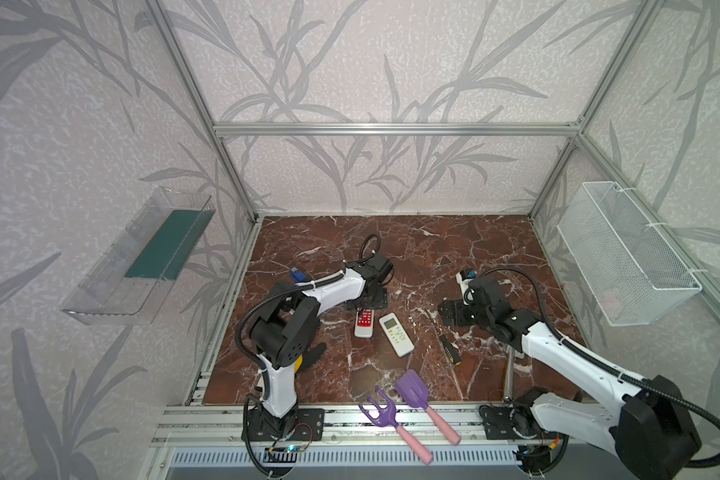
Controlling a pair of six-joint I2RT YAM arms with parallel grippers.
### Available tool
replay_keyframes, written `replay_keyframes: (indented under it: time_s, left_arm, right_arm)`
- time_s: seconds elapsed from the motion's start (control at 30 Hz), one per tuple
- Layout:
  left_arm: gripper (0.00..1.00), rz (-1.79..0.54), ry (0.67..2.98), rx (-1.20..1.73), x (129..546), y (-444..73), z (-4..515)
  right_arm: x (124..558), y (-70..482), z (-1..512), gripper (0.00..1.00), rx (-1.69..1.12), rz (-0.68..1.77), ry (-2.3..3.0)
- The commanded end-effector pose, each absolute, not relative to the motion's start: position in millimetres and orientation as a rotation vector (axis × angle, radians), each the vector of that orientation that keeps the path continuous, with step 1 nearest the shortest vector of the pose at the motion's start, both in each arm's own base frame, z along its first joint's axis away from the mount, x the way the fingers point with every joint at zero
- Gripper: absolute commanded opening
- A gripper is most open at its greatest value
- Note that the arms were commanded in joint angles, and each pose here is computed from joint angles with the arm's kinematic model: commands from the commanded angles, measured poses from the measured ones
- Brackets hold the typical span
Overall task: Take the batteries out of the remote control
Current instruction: 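Reach the left gripper down and grasp the red-and-white remote, then lift the red-and-white remote with the left gripper while the right gripper reaches toward it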
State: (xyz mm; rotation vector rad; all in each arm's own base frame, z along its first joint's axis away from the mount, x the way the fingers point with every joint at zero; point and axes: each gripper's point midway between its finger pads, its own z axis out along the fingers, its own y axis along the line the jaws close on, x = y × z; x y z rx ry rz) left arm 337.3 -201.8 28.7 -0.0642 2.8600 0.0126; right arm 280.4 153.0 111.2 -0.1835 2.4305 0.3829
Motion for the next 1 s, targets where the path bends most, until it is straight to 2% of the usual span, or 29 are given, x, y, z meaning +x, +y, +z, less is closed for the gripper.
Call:
replay_keyframes:
  time_s: [0.0,0.13,0.27,0.4,0.47,0.73,0.97]
  left_arm:
    - [0.85,0.103,2.902,-0.031,331.2,-194.9,21.1]
    - [0.76,0.122,2.921,-0.024,328.3,-192.6,12.6]
    - [0.61,0.119,2.925,-0.009,326.4,-192.8,9.6]
    - [0.42,0.11,2.911,-0.001,326.8,-192.6,10.5]
    - [0.36,0.103,2.899,-0.005,328.3,-192.5,13.5]
    - [0.33,0.048,2.815,-0.011,336.5,-194.5,44.0]
    - [0.32,-0.112,2.711,-0.017,343.4,-206.3,86.9]
  right_arm:
    - [282.9,160.1,116.0,0.99,-0.217,0.402,2.412]
    - [285.6,163.2,118.8,0.99,-0.224,0.409,2.402]
    - [288.7,166.0,122.7,0.99,-0.233,0.405,2.395]
    - [290.8,169.7,125.0,0.99,-0.239,0.407,2.376]
    - [291.5,171.8,126.5,0.99,-0.244,0.411,2.368]
    - [292.2,181.1,130.2,0.99,-0.266,0.45,2.343]
    - [288.5,198.6,139.1,1.0,-0.283,0.58,2.319]
